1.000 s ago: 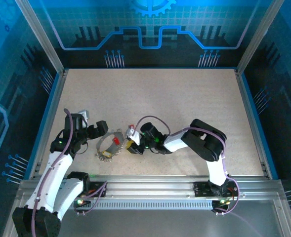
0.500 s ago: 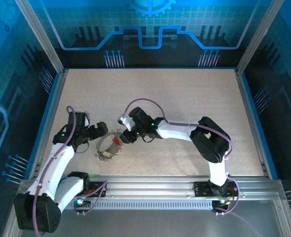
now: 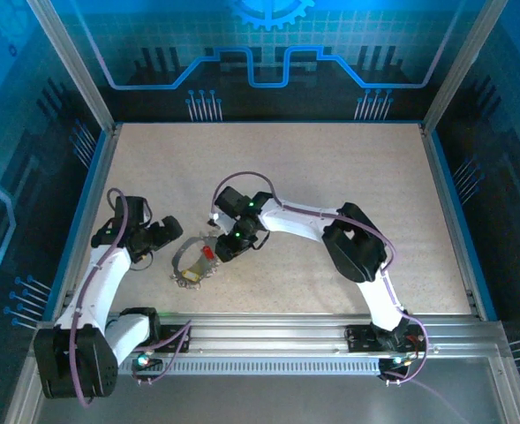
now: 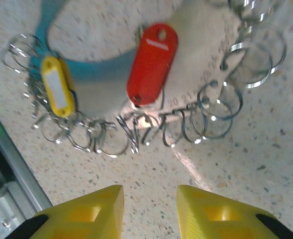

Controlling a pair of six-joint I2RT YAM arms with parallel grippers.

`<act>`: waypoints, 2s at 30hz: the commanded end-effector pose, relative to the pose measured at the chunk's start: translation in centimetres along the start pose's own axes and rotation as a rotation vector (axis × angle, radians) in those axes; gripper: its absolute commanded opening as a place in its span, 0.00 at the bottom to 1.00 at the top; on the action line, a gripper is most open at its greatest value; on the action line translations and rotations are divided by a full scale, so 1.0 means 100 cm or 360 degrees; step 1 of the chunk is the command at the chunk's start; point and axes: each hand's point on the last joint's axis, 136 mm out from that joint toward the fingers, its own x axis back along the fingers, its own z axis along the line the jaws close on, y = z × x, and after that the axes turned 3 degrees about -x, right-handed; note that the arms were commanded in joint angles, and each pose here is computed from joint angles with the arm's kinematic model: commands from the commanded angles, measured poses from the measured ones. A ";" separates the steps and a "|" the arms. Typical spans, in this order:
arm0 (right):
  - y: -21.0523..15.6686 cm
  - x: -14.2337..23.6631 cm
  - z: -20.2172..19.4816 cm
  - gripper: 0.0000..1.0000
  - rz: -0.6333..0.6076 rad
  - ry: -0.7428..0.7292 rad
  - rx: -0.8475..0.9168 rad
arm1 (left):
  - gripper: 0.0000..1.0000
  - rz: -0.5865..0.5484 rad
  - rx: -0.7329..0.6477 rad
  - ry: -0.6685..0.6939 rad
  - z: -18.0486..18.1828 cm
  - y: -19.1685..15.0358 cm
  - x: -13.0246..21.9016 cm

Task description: Put the keys on the keyring

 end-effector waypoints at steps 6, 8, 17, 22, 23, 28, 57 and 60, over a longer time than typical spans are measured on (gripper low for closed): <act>0.010 -0.012 0.012 0.35 0.0081 0.0026 -0.0027 | 0.99 -0.0038 0.0025 -0.0058 -0.007 0.007 0.010; 0.013 -0.013 0.012 0.35 0.0082 0.0030 -0.0043 | 0.99 -0.0037 0.0023 -0.0062 -0.007 0.007 0.010; 0.015 -0.025 0.008 0.33 0.0111 -0.0004 -0.0084 | 0.99 -0.0023 0.0002 -0.0089 -0.010 0.006 0.010; 0.013 -0.030 0.003 0.31 0.0127 -0.0029 -0.0111 | 0.99 -0.0016 -0.0008 -0.0094 -0.011 0.005 0.010; 0.012 -0.031 0.002 0.30 0.0131 -0.0034 -0.0109 | 0.99 -0.0012 -0.0017 -0.0100 -0.012 0.005 0.010; 0.012 -0.033 0.004 0.26 0.0140 -0.0015 -0.0110 | 0.99 -0.0011 -0.0030 -0.0112 -0.013 0.005 0.011; 0.006 -0.046 0.000 0.13 0.0201 0.0002 -0.0105 | 0.99 -0.0017 -0.0043 -0.0123 -0.015 0.007 0.011; 0.010 -0.041 0.002 0.08 0.0152 0.0007 -0.0072 | 0.99 -0.0026 -0.0050 -0.0128 -0.015 0.008 0.012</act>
